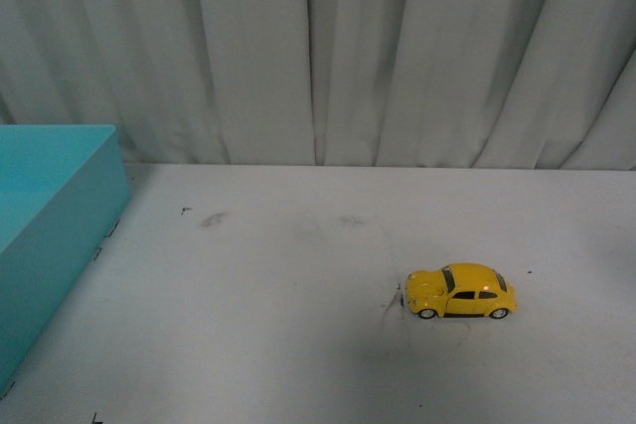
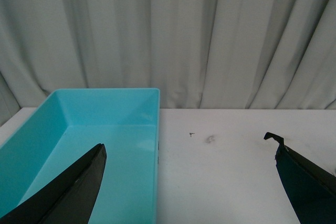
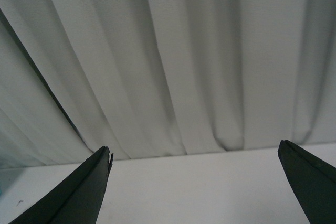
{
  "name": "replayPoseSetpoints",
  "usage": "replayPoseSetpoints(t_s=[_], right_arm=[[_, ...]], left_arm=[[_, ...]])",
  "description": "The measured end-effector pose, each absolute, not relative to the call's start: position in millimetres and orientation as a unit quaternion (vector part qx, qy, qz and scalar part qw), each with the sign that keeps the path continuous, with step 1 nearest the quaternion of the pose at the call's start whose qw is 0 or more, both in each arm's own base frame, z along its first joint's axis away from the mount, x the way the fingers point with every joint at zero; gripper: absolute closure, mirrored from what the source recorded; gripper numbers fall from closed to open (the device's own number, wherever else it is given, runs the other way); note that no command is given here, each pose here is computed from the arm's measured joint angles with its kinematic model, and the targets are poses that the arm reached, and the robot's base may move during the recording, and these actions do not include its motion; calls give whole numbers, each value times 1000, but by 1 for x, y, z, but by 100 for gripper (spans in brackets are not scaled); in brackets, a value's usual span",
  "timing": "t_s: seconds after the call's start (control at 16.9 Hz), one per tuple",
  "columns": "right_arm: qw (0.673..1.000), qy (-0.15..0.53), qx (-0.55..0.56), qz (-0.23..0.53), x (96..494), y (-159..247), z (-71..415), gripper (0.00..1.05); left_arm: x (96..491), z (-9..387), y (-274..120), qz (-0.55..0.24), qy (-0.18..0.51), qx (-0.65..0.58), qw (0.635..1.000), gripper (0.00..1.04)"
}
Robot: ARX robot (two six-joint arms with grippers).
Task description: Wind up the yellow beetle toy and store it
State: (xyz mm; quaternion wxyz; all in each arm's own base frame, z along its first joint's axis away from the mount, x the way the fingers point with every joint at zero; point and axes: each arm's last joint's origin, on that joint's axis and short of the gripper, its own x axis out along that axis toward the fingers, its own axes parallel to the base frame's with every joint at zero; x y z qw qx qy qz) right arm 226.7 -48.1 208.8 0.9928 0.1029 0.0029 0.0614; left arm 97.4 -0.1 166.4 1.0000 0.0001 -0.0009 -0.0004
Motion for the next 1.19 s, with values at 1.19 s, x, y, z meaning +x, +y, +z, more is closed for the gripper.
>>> replayPoseSetpoints(t_s=[1.19], right_arm=[[667,190,-301,654,411,9,85,7]], left_arm=[[97,166,0,0,-1,0,1000,7]])
